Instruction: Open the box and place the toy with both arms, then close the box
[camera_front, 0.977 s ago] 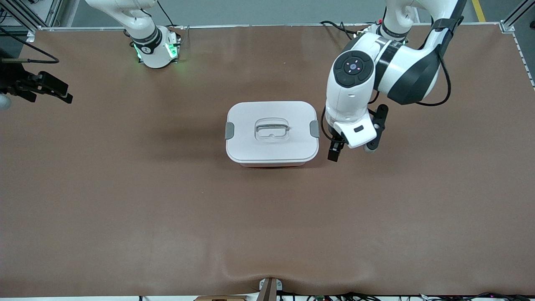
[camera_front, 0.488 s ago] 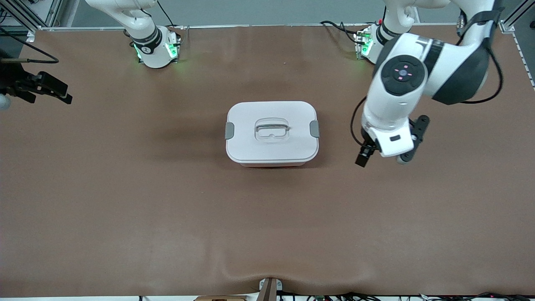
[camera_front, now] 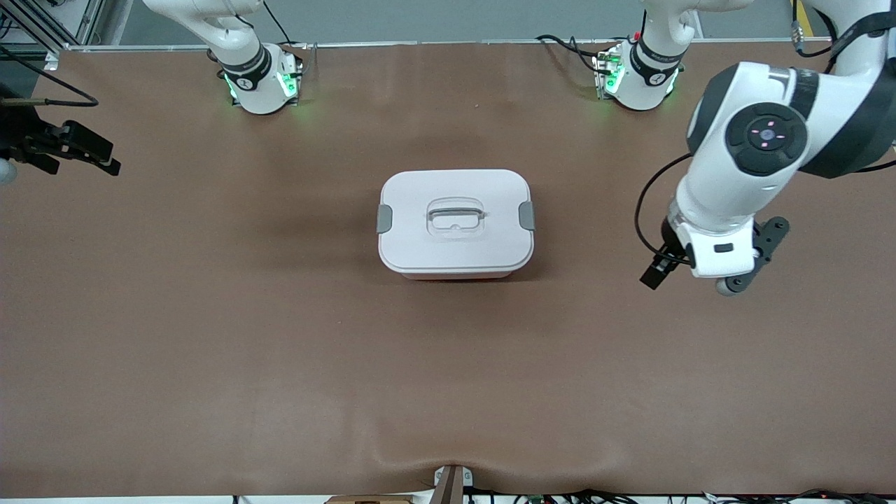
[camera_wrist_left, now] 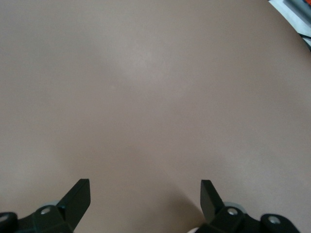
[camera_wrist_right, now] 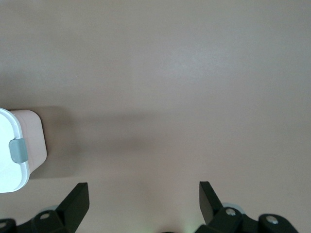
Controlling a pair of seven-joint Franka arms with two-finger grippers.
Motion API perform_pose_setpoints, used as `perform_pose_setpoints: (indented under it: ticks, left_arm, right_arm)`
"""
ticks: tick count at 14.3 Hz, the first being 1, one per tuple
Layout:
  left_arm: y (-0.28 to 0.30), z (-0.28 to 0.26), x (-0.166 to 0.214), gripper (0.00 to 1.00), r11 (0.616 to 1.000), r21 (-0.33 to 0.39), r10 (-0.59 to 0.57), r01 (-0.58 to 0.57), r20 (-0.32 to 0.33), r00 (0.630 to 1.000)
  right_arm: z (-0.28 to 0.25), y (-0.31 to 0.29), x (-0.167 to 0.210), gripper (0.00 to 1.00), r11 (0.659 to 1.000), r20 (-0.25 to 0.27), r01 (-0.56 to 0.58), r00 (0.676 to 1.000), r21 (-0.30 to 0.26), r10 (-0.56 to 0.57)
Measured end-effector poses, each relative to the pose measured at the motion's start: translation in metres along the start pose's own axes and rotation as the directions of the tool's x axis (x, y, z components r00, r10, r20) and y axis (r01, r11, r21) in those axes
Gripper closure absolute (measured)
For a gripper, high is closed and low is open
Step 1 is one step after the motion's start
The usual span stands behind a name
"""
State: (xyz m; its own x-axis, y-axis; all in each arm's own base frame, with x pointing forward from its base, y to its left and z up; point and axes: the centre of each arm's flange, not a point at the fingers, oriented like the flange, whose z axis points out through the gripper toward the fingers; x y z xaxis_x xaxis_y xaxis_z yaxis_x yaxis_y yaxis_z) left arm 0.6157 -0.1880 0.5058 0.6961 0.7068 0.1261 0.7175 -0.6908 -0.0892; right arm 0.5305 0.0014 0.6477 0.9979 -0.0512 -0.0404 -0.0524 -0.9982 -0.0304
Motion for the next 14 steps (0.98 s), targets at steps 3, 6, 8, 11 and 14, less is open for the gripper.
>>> perform_pose_setpoints:
  ticks: [3,6,8,11,14]
  left_arm:
    - [-0.024,-0.002,0.037,0.00,0.994,0.004,0.105,-0.105,0.000,0.994]
    - [-0.053,-0.008,0.069,0.00,0.972,0.026,0.232,-0.232,0.001,0.973]
    - [-0.073,-0.018,0.084,0.00,0.950,0.037,0.311,-0.311,0.006,0.950]
    - [-0.105,-0.044,0.097,0.00,0.937,-0.045,0.349,-0.347,0.061,0.935]
    - [-0.147,-0.069,0.123,0.00,0.910,-0.168,0.395,-0.379,0.072,0.916]
  right_arm:
    - [0.000,0.000,0.000,0.00,1.000,0.000,-0.001,1.000,0.000,0.001]
    - [0.000,0.001,0.000,0.00,1.000,0.000,-0.002,1.000,0.000,0.002]
    - [0.000,0.001,0.000,0.00,1.000,0.001,-0.002,1.000,0.000,0.002]
    - [0.001,0.002,0.001,0.00,1.000,0.001,-0.003,1.000,0.000,0.003]
    - [0.001,0.002,0.001,0.00,1.000,0.001,-0.004,1.000,0.000,0.004]
